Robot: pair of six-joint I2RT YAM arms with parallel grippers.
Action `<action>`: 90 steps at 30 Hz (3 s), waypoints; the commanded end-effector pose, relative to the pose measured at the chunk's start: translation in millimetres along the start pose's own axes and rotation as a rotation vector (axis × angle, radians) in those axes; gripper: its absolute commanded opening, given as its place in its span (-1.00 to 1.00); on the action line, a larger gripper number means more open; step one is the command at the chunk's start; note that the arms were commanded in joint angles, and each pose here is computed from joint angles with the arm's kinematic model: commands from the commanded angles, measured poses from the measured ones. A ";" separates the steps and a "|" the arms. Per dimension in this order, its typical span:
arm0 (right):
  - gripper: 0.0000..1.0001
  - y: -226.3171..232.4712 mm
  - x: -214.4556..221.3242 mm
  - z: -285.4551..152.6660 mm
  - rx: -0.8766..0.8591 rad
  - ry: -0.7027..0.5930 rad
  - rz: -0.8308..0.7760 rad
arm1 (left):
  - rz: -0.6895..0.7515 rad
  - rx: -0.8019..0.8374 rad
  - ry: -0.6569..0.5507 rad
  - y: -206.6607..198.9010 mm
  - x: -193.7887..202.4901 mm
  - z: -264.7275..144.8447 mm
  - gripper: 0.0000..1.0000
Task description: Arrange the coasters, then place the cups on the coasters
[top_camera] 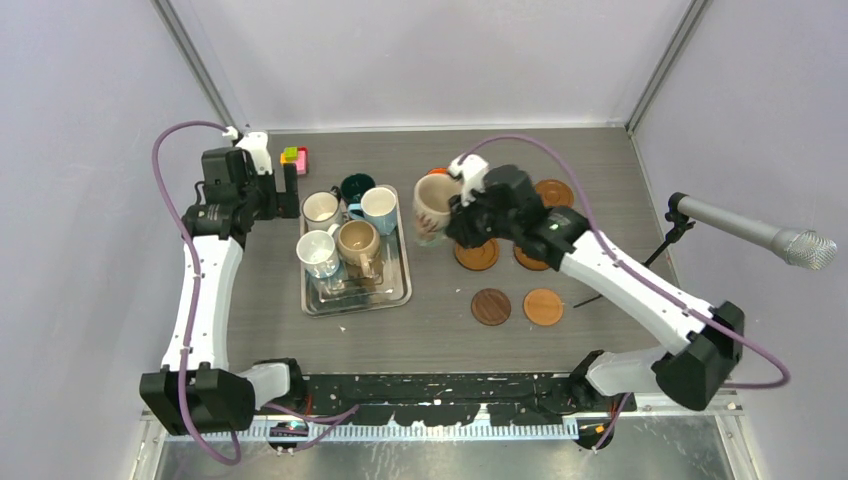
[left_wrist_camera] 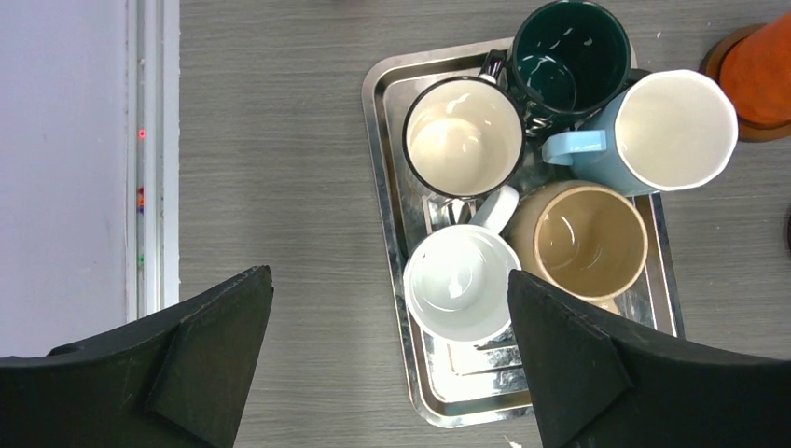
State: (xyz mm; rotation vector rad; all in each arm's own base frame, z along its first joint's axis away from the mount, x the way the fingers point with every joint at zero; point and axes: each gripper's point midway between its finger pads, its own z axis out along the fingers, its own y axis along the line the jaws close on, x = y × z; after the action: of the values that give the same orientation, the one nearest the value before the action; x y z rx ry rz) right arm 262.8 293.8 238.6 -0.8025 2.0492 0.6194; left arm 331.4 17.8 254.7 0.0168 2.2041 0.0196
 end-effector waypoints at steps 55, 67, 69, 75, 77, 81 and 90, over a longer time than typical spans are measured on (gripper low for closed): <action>-0.99 -299.7 9.5 36.6 0.437 -0.185 -0.034 | -0.019 0.035 0.032 -0.2 -46.5 31.9 1.00; -0.99 -307.7 18.4 34.3 0.449 -0.144 -0.043 | -0.019 0.044 0.039 -1.8 -45.6 35.0 0.99; -0.99 -311.9 18.3 32.8 0.454 -0.141 -0.038 | -0.045 0.045 0.039 -3.1 -45.7 34.6 0.99; -0.99 -319.1 16.0 35.3 0.450 -0.143 -0.036 | -0.047 0.052 0.035 -4.4 -47.1 33.7 0.99; -0.99 -319.4 16.0 37.0 0.444 -0.140 -0.036 | -0.047 0.052 0.035 -4.5 -47.4 33.8 0.99; -0.99 -316.7 17.6 39.1 0.424 -0.131 -0.036 | -0.048 0.050 0.037 -4.0 -46.7 33.5 0.99; -0.97 -308.9 27.4 37.2 0.393 -0.091 -0.065 | -0.052 0.052 0.039 -4.8 -46.2 34.2 0.99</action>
State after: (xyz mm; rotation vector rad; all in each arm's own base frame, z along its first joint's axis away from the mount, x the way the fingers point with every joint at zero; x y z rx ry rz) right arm 472.2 94.5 97.5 -0.5583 2.1417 0.2070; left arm 383.1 13.1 251.4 -0.0068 2.2958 -0.0531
